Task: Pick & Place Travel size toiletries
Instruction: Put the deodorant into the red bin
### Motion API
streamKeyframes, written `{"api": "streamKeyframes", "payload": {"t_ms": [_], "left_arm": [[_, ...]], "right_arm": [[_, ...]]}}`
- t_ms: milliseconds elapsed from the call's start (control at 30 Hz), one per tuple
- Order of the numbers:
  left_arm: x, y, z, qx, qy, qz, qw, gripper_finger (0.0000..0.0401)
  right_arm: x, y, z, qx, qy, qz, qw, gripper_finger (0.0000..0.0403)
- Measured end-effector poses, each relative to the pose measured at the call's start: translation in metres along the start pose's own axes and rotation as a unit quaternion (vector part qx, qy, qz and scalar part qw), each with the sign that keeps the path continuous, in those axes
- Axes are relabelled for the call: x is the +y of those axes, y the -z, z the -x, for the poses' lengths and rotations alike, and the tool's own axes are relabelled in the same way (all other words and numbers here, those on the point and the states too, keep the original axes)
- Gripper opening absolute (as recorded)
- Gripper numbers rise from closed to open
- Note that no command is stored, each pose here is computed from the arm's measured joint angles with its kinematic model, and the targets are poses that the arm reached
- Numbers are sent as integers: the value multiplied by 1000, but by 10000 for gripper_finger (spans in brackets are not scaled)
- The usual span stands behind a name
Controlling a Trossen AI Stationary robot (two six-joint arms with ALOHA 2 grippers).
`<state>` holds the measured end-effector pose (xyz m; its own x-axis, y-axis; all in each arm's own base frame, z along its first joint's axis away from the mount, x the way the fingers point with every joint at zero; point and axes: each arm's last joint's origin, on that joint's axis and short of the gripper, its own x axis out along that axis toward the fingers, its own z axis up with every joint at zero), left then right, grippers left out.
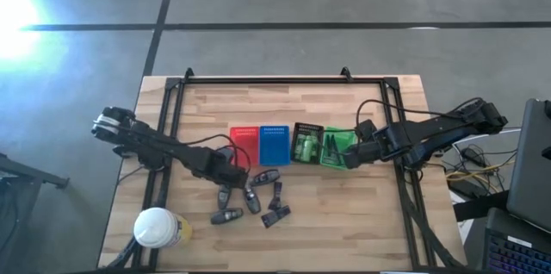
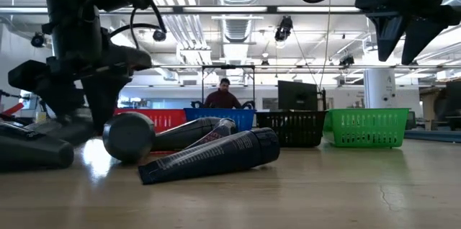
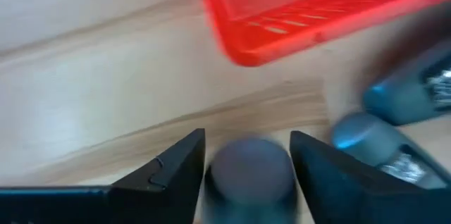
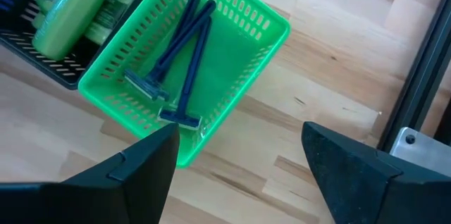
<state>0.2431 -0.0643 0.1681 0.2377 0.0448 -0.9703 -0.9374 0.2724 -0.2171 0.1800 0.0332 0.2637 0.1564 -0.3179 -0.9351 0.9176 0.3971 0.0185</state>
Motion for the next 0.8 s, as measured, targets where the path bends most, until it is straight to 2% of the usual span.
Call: {"api": "streamKeyframes", "payload": {"t_ms": [267,367,500,667,800], "left_arm": [[5,1,0,6,-25,-11,1000,296],[5,7,1,38,-24,-14,999,327],[5,19,2,48,-23,-5,999,354],[4,30,4,49,-15,1,999,355],[4,29,3,40,-14,3,999,314]], "right_arm": [[3,-1,0,-8,-12,-10,1000,321],[3,-1,0,-9,-14,-16,1000,328],[3,-1,0,-10,-15,-16,1000,336],[4,-1,0,-12,-16,-19,1000,343],[3,-1,-1,-14,-15,-20,1000,345]]}}
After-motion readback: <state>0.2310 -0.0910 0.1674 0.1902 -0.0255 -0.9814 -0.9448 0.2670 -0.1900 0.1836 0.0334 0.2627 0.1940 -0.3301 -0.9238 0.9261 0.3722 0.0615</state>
